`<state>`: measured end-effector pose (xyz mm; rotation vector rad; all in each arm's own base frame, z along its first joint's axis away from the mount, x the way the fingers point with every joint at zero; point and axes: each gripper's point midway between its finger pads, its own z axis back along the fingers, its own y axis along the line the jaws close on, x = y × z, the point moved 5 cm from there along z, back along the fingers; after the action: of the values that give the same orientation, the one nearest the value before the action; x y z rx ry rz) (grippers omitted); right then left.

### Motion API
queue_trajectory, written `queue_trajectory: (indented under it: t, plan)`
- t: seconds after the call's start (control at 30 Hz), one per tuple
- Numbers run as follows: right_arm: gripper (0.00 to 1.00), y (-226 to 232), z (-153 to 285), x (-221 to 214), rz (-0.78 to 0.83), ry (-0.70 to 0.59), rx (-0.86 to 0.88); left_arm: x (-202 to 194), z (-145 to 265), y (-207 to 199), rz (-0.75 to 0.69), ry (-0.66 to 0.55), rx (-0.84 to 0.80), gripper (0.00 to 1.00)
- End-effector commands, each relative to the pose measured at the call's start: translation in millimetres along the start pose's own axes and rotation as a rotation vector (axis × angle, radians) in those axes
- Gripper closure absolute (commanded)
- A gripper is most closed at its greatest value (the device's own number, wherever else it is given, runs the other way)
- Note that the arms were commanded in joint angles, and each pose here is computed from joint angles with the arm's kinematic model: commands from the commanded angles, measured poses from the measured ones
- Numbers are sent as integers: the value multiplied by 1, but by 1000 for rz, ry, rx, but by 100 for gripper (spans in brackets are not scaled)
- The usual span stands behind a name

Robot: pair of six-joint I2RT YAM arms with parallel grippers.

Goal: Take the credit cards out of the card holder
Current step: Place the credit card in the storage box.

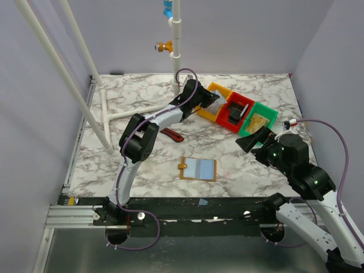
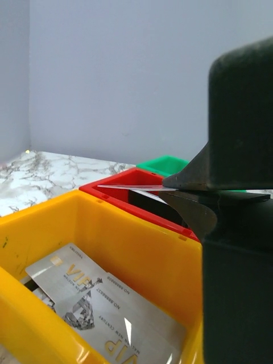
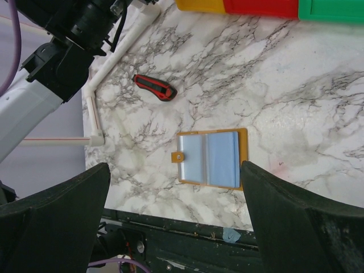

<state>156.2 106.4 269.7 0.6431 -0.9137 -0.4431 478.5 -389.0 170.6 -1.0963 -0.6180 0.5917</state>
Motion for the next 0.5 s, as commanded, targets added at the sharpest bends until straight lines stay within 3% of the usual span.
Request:
queue_trajectory:
  t: [0.0,0.23,0.47]
  plan:
    - [0,-1,1,-4,12,22,5,14,-7,17,96,-99,2,100]
    - [0,-1,-1,-6,15,35,11,22,8,30,141,-203,44,100]
    - [0,0,-3,-8,15,48,17,25,8,35,208,-230,73,100]
